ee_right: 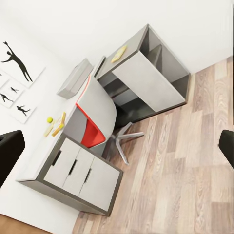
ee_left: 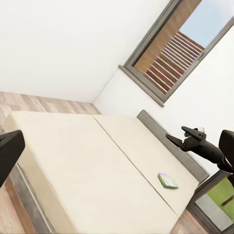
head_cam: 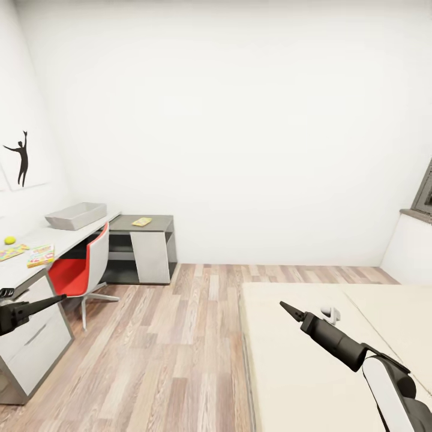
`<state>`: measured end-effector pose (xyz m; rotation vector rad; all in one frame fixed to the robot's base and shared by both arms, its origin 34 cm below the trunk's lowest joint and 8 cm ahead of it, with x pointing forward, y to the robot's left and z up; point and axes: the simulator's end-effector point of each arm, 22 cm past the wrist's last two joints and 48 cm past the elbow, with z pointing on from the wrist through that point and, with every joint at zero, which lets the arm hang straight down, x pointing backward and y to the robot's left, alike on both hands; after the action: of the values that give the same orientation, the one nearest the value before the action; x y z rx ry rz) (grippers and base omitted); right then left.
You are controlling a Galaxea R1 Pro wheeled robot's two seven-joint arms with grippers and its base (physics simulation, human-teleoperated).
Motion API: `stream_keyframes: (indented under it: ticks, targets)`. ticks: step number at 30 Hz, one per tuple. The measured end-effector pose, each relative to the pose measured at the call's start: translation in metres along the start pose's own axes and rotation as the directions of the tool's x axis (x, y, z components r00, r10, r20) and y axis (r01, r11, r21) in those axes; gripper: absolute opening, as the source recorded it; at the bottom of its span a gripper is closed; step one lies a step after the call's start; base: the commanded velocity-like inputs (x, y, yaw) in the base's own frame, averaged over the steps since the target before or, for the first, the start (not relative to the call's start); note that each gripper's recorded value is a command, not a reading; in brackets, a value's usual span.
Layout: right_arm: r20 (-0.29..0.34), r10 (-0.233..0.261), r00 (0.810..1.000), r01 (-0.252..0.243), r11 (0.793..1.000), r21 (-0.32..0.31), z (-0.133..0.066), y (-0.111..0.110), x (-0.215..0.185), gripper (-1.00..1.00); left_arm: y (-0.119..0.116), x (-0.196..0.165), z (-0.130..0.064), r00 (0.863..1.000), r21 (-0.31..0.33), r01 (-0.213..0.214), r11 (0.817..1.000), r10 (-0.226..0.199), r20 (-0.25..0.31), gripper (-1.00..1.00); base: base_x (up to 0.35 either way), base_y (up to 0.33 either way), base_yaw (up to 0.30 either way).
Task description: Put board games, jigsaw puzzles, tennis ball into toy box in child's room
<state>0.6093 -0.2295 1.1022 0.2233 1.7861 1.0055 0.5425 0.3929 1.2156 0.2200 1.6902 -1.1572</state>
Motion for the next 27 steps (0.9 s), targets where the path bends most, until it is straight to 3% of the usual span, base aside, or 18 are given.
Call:
stream_keyframes:
  ticks: [11, 27]
  targets:
    - [0.001, 0.000, 1.000, 0.000, 1.000, -0.001, -0.0003, 0.0001, -0.0006, 1.00, -0.0001, 0.0000, 0.0000, 1.000, 0.000, 0.000, 1.000, 0.000, 0.000, 1.00, 0.000, -0.271, 0.000]
    - [0.005, -0.003, 1.000, 0.003, 1.000, -0.002, -0.0013, 0.0014, -0.0023, 1.00, -0.0018, -0.0013, -0.0007, 1.000, 0.001, -0.004, 1.000, 0.004, 0.003, 1.00, 0.000, -0.028, -0.073]
